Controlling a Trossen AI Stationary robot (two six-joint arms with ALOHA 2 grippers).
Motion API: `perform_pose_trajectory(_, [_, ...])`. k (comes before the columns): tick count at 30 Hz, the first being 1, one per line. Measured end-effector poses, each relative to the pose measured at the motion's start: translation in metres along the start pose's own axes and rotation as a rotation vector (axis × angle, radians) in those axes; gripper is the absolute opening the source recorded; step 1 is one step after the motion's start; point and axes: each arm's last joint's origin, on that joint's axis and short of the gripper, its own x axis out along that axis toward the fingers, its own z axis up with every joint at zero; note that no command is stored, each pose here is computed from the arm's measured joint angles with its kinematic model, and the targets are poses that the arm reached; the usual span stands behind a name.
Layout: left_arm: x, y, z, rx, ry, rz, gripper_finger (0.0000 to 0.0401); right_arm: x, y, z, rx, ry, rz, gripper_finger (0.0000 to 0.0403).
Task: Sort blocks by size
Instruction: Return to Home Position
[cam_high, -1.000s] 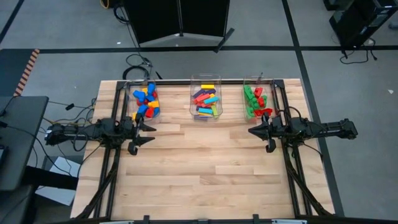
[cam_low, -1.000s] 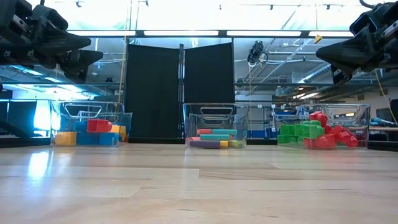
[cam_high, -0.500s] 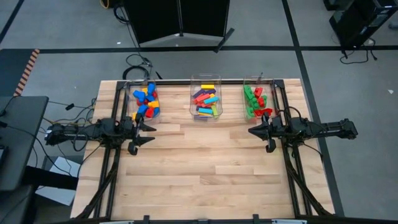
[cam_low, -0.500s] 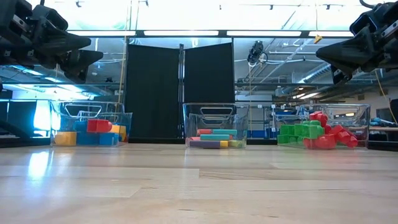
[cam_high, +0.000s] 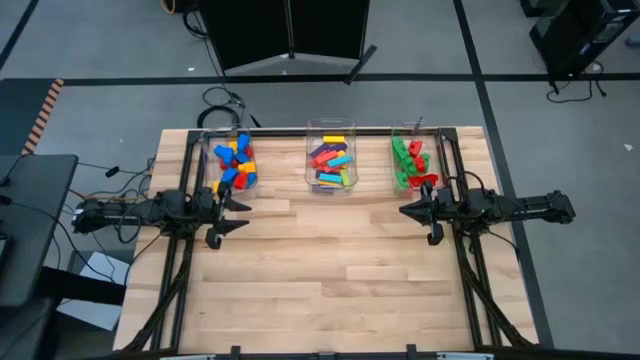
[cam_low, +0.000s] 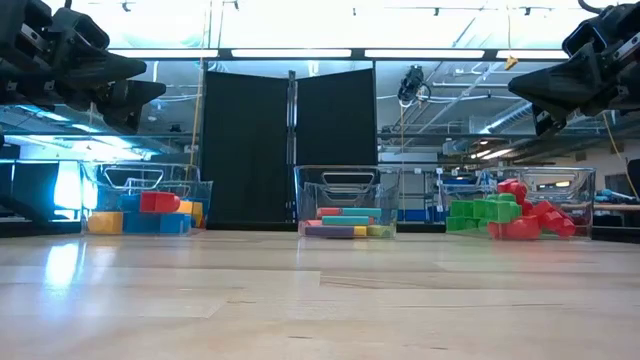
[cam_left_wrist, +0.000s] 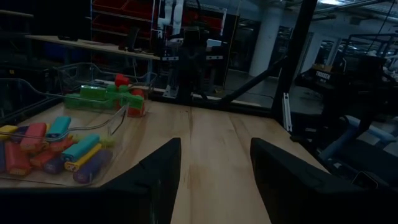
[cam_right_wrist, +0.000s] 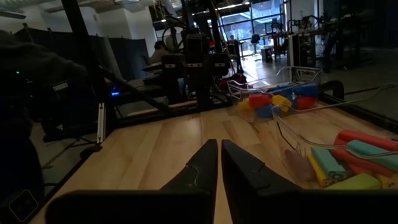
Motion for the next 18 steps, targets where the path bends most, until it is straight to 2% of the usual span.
perform_pose_trajectory(18, [0.0000, 0.0000, 0.0000, 0.000, 0.000, 0.000, 0.0201, 0.0000, 0.0000, 0.0000, 0.000, 0.000, 0.000, 0.0033])
